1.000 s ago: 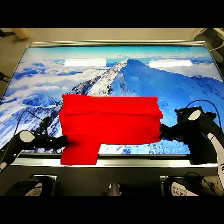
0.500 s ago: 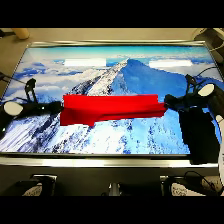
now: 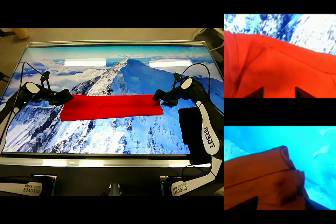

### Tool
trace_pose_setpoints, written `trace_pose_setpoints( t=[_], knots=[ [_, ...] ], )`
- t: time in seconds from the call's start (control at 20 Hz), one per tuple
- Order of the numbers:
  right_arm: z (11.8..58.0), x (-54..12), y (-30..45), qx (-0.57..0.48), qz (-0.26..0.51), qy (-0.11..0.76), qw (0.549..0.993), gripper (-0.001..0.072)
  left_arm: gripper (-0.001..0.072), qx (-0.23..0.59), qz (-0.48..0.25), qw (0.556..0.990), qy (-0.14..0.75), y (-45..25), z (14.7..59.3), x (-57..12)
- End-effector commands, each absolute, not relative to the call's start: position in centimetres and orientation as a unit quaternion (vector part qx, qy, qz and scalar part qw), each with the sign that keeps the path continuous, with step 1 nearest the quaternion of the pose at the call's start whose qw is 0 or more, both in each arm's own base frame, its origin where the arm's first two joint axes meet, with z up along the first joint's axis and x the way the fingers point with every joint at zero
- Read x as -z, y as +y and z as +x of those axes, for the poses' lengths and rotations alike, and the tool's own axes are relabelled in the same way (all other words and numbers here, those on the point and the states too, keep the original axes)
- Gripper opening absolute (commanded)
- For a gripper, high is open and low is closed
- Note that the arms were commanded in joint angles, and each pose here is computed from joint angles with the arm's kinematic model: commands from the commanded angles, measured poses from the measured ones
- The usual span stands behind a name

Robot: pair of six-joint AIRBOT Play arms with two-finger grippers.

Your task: Fold the shirts.

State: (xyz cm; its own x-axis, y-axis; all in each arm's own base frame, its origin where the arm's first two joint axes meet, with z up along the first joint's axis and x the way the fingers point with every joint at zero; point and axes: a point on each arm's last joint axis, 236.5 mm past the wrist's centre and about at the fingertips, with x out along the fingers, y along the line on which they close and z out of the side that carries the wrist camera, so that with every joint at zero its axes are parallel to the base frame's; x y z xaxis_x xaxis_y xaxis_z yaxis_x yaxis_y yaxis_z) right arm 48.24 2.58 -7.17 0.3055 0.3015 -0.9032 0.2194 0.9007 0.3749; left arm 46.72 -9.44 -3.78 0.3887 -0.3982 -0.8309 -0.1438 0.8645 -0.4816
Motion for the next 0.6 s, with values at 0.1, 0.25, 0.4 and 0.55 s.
trace_pose_setpoints(
  t=[0.1, 0.25, 0.4, 0.55],
  knots=[
    [46.9, 7.6, -1.2, -0.013, 0.195, 0.619, 0.761, 0.0697, 0.0471, 0.111, -0.225, 0.812, 0.526, -9.4, 46.5, 0.0],
    [46.9, 9.7, 0.6, -0.027, 0.257, 0.631, 0.731, 0.0694, 0.0471, 0.144, -0.205, 0.827, 0.503, -12.2, 45.7, -3.4],
    [47.2, 10.5, 5.1, -0.078, 0.311, 0.634, 0.704, 0.0667, 0.0471, 0.184, -0.183, 0.824, 0.505, -16.5, 44.3, -4.1],
    [47.7, 10.0, 7.1, -0.091, 0.314, 0.629, 0.706, 0.0029, 0.0364, 0.202, -0.180, 0.822, 0.501, -20.1, 43.9, -3.9]
  ],
)
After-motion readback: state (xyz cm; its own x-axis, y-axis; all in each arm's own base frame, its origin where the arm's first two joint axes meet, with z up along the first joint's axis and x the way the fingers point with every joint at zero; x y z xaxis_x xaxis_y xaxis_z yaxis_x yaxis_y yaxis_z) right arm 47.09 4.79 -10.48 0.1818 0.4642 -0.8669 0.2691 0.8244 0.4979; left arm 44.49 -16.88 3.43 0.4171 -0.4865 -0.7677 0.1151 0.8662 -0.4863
